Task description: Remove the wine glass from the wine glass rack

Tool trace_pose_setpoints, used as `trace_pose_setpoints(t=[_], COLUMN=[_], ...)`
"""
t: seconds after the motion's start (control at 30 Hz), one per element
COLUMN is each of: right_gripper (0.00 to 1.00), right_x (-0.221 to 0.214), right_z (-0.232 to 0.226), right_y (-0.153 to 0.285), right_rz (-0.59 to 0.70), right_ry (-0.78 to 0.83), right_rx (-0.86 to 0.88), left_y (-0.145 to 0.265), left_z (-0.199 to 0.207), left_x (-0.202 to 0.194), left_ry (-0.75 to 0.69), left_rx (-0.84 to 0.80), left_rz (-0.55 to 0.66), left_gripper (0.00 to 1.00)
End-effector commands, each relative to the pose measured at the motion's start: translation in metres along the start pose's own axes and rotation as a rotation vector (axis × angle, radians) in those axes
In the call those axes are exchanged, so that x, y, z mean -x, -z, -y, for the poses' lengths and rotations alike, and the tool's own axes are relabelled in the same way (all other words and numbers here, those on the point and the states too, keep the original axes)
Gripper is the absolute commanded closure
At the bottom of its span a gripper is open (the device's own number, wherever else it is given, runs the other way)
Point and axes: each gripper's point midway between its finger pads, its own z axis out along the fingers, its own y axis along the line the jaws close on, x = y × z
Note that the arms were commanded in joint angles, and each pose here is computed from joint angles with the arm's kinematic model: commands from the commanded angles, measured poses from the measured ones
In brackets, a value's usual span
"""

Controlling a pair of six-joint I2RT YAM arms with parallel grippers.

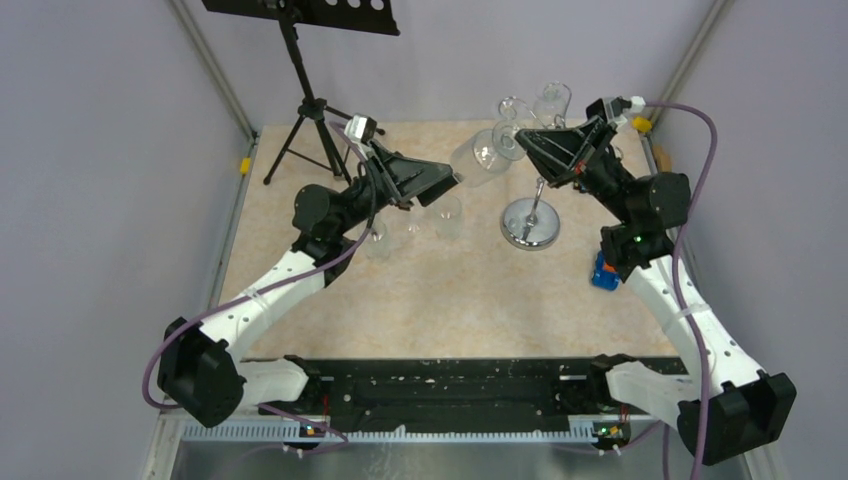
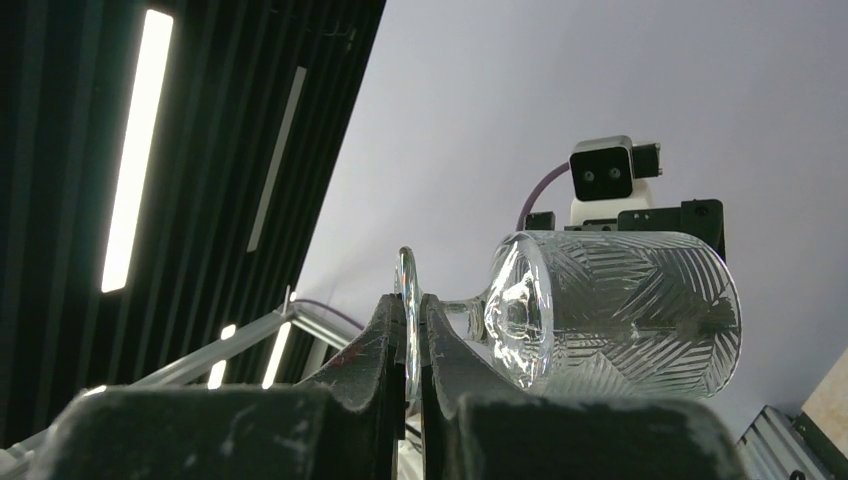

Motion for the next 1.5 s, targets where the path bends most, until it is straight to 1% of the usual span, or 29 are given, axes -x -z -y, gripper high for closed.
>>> trace_pose_setpoints(t=[0.0,0.2,0.43,0.5,0.63,0.83,0.97,1.1,1.13,1.17,1.2,1.23,1.27,1.33,1.47], right_gripper=[1.00,1.00,1.00,1.00,1.00,1.00,0.99,0.70,0.56,0.45,0.36,0.29,0.25,0.21,0.21], right_x=[-0.013,-0.022,-0.024,-0.023,-0.023,-0.022,-0.021,-0.020,-0.018,-0.016,-0.012,-0.008,-0.003,0.005,0.016], right_z=[-0.049,-0.031,-0.017,-0.016,-0.014,-0.007,-0.001,0.015,0.022,0.028,0.035,0.039,0.043,0.043,0.057], right_y=[0.000,-0.001,0.004,0.006,0.009,0.012,0.012,0.012,0.013,0.015,0.016,0.019,0.022,0.027,0.037], right_rz=[0.005,-0.007,-0.003,0.006,0.013,0.021,0.021,0.047,0.067,0.091,0.121,0.152,0.187,0.238,0.275], right_ry=[0.072,0.002,-0.066,-0.074,-0.090,-0.116,-0.116,-0.078,-0.053,-0.013,0.040,0.086,0.131,0.217,0.347], right_rx=[0.157,0.145,0.157,0.163,0.174,0.170,0.155,0.079,0.044,0.008,-0.046,-0.092,-0.138,-0.198,-0.363], left_y=[0.003,0.007,0.013,0.015,0.016,0.017,0.016,0.015,0.015,0.015,0.015,0.015,0.016,0.018,0.029], left_z=[0.033,0.060,0.083,0.086,0.089,0.091,0.091,0.083,0.079,0.075,0.069,0.064,0.057,0.045,0.012], left_x=[-0.002,-0.007,-0.012,-0.012,-0.013,-0.013,-0.013,-0.010,-0.009,-0.007,-0.005,-0.002,0.000,0.005,0.013], left_ry=[-0.054,-0.072,-0.104,-0.117,-0.132,-0.137,-0.150,-0.195,-0.213,-0.233,-0.253,-0.282,-0.303,-0.371,-0.492], left_rx=[-0.102,-0.193,-0.258,-0.264,-0.266,-0.271,-0.274,-0.233,-0.211,-0.183,-0.148,-0.112,-0.068,0.020,0.259], left_rz=[-0.020,-0.051,-0.066,-0.064,-0.063,-0.061,-0.056,-0.044,-0.038,-0.032,-0.023,-0.014,-0.010,-0.001,-0.023], left_gripper=[0.23,0.36,0.52,0.59,0.77,1.00,1.00,1.00,1.00,1.00,1.00,1.00,1.00,1.00,1.00])
